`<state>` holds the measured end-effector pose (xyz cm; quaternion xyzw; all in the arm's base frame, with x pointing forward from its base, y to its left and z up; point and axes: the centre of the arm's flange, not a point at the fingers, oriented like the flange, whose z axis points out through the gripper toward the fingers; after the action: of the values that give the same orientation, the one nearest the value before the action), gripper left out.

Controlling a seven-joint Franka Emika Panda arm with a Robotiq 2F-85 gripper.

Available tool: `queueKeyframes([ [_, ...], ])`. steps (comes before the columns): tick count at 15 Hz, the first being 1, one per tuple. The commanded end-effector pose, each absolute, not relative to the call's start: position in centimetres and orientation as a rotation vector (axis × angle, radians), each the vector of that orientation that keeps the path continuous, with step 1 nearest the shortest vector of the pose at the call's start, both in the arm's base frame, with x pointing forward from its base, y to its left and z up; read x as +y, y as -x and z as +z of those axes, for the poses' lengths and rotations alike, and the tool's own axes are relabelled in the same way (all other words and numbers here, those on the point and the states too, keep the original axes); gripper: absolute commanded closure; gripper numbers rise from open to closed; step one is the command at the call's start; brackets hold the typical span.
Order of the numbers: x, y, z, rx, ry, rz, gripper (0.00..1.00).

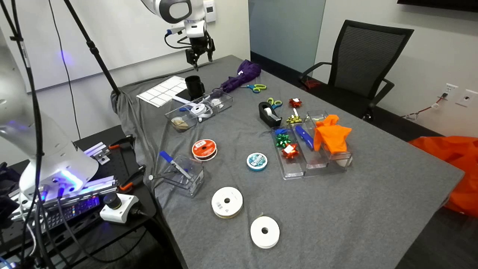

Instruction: Remove the white object from the top segment of the clear case on the left and put it on the table

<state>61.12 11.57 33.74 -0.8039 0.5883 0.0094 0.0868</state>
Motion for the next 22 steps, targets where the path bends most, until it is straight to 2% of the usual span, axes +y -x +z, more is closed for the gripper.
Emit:
queueKeyframes([
  [1,11.6,-61.1,33.8,1.752,2.394,0.026,0.0],
  [7,10.8,-62.5,33.4,1.726,2.55,-0.008,0.0],
  [15,10.1,-66.5,25.7,1.616,2.716,-0.038,0.0],
  [21,13.0,-66.0,20.5,1.576,2.741,0.042,0.0],
  [22,13.3,-66.0,19.9,1.572,2.742,0.049,0.04],
])
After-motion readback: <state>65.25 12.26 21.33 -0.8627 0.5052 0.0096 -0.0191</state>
